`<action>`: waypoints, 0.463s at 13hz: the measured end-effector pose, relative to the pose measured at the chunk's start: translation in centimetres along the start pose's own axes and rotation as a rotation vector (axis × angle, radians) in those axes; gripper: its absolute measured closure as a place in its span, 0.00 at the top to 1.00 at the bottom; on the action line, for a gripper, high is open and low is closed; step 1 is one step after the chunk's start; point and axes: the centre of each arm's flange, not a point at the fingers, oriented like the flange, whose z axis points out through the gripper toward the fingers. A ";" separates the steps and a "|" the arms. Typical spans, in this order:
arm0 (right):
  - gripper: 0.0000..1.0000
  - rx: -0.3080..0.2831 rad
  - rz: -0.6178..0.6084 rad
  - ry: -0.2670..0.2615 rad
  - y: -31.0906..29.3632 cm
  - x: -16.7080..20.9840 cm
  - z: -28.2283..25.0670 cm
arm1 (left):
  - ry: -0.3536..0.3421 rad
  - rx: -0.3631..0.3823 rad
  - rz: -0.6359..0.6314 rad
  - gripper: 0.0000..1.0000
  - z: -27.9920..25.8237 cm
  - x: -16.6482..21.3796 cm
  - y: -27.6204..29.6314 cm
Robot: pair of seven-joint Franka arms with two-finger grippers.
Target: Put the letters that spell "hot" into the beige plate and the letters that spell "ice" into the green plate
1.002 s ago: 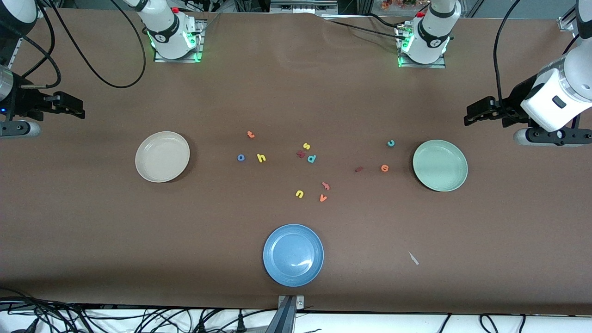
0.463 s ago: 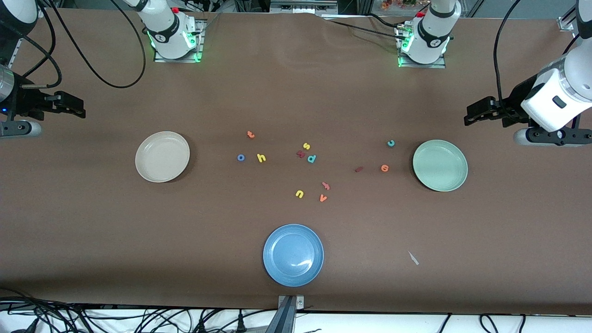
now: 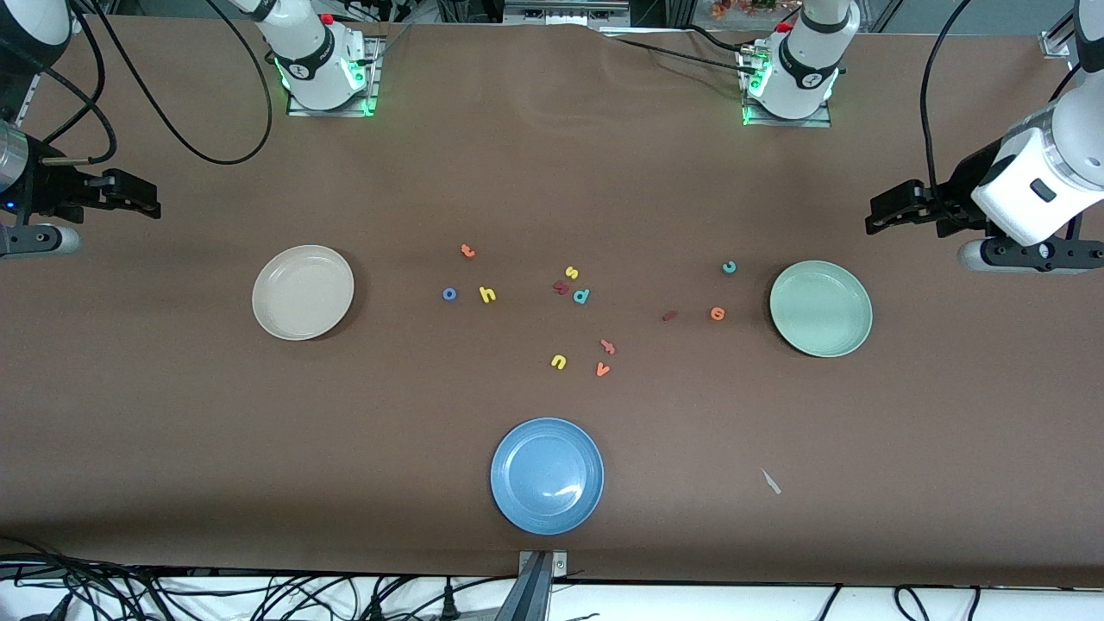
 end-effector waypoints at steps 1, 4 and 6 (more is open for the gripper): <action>1.00 0.000 0.000 0.000 0.0 0.0 0.0 | 0.000 0.000 0.000 1.00 0.0 0.0 0.0; 1.00 0.001 0.000 -0.013 0.0 -0.1 0.1 | 0.000 0.000 0.001 1.00 0.0 0.0 0.1; 1.00 0.003 0.004 -0.024 0.2 -0.3 0.2 | 0.000 0.000 0.001 1.00 0.0 0.0 0.1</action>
